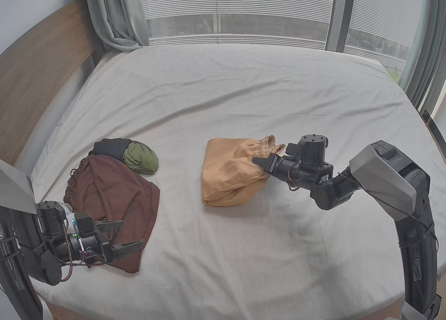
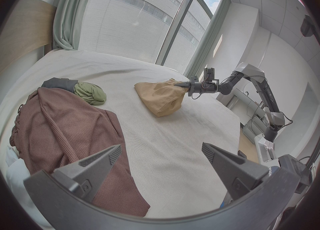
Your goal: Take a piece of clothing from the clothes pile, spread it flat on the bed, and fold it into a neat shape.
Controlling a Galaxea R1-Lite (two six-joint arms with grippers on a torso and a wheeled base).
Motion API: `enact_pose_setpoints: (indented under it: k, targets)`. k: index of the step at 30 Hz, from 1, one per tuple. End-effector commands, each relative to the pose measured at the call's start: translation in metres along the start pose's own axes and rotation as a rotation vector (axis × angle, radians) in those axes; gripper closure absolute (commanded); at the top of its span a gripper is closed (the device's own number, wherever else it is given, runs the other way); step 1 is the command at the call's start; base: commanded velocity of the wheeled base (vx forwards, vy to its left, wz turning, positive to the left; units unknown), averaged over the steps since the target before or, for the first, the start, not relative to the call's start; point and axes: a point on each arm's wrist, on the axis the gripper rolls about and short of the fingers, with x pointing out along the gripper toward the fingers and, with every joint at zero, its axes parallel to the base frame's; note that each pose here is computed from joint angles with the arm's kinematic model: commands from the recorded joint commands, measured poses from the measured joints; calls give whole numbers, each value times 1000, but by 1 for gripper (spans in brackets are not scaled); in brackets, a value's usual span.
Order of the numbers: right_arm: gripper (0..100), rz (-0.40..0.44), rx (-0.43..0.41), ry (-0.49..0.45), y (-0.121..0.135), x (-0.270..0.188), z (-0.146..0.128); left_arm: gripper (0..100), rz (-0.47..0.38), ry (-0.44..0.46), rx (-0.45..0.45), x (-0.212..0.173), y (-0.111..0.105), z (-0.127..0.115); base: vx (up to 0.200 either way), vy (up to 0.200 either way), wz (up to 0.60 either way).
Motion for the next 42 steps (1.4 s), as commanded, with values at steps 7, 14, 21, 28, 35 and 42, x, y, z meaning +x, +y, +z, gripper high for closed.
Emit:
enact_pose_setpoints:
  k: [7,14,21,28,35,42]
  targets:
    - [100,-57,20,12,-31,-9,-31,0,0,-5,6,0,0,2,0,0,0]
    - [100,-59,23,9,-33,-10,-33,0,0,-6,7,0,0,2,0,0,0]
    - [0,-86,23,-26,-35,-15,-25,0,1,-15,10,-1,0,4,0,0,0]
    - [0,-121,20,-111,-45,-41,4,0,1,-18,14,-1,0,5,0,0,0]
    - [0,-115,2,-203,-36,-65,42,0,0,-19,13,-1,0,5,0,0,0]
    - [0,-48,-28,-214,-1,-65,49,0,2,-21,15,0,1,6,0,0,0]
